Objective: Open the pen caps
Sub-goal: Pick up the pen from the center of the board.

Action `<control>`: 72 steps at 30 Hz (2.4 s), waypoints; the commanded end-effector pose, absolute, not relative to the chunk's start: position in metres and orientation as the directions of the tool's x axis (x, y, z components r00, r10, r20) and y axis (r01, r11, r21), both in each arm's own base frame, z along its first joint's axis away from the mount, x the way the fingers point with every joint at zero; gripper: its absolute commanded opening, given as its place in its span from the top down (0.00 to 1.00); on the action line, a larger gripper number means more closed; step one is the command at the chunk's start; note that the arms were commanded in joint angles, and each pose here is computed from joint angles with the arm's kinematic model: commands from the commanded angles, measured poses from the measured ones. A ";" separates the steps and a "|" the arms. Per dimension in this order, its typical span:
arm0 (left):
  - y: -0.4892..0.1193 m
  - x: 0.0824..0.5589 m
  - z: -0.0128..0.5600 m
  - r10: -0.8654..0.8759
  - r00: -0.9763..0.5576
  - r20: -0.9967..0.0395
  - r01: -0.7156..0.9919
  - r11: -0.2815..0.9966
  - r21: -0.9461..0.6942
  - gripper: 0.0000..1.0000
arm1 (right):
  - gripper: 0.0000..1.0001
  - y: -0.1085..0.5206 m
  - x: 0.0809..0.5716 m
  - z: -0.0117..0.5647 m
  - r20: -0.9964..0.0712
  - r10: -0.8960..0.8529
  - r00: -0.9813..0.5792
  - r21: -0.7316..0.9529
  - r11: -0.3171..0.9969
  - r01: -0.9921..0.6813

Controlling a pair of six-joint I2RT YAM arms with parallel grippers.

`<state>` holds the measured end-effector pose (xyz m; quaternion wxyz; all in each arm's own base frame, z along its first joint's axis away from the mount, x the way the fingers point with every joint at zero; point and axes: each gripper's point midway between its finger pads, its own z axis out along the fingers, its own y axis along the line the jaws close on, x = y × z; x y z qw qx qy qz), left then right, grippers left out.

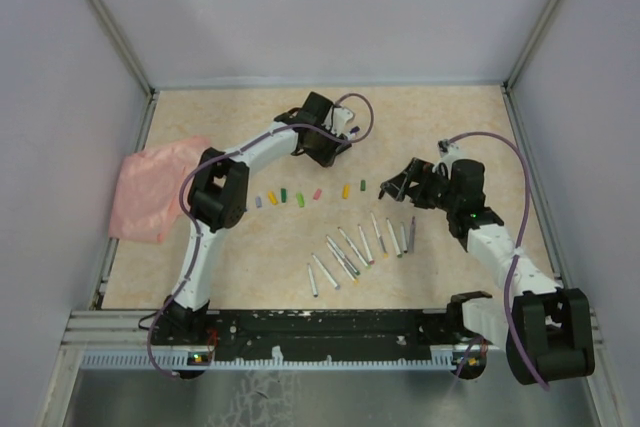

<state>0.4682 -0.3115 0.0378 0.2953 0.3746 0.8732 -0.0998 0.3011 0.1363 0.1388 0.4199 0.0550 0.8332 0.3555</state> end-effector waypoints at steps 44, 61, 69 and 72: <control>-0.306 0.434 0.042 0.642 -0.496 -0.584 0.801 0.599 -0.022 0.35 | 0.13 0.137 0.312 0.169 -0.726 0.403 -0.557 0.623 0.729 -0.284; -0.305 0.422 0.013 0.660 -0.526 -0.536 0.808 0.585 -0.072 0.46 | 0.13 0.137 0.314 0.170 -0.730 0.399 -0.555 0.617 0.733 -0.285; -0.301 0.424 0.010 0.665 -0.530 -0.526 0.800 0.598 -0.051 0.58 | 0.13 0.137 0.313 0.171 -0.732 0.397 -0.553 0.616 0.732 -0.290; -0.302 0.427 0.014 0.662 -0.524 -0.536 0.801 0.596 -0.047 0.64 | 0.13 0.138 0.313 0.173 -0.732 0.398 -0.553 0.618 0.730 -0.293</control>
